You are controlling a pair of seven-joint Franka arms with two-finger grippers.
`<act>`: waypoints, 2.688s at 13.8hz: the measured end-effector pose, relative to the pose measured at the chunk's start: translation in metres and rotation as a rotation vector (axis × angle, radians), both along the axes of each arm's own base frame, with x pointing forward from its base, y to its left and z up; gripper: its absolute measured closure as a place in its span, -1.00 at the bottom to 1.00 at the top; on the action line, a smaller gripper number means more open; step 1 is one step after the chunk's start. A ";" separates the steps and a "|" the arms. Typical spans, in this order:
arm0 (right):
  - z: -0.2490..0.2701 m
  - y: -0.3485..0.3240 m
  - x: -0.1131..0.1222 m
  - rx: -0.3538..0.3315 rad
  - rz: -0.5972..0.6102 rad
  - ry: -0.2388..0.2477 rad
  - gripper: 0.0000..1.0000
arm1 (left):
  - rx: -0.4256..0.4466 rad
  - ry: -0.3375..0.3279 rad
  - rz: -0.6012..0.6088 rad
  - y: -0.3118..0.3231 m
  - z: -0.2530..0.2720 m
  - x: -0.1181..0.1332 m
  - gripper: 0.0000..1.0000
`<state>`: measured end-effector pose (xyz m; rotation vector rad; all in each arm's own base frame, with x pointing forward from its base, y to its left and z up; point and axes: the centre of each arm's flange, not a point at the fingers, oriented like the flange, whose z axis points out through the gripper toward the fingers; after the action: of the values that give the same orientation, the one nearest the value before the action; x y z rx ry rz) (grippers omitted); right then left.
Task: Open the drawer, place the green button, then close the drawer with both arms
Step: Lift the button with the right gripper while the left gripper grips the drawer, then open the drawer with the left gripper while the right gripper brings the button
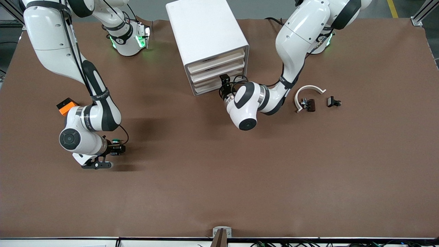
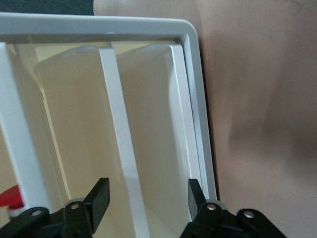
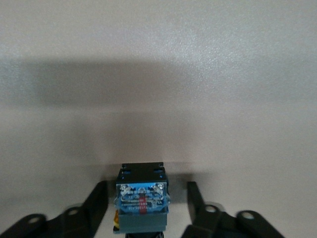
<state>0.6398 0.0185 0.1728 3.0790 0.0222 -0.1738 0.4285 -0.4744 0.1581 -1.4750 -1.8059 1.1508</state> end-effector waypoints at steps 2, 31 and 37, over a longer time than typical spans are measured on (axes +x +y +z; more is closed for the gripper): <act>0.002 0.003 0.001 0.003 0.003 -0.003 0.13 | 0.013 0.027 0.000 0.000 -0.010 -0.006 -0.07; 0.200 0.474 -0.182 -0.038 -0.939 0.060 0.17 | -0.179 -0.176 0.096 0.099 0.013 0.136 -0.44; 0.154 0.504 -0.205 -0.081 -1.046 0.050 0.17 | -0.244 -0.408 0.103 0.139 0.088 0.207 -1.00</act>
<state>0.4353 0.5228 0.3270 2.6572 -1.5167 -0.2676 0.6354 -0.3358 0.2466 -1.8878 -2.0875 1.2218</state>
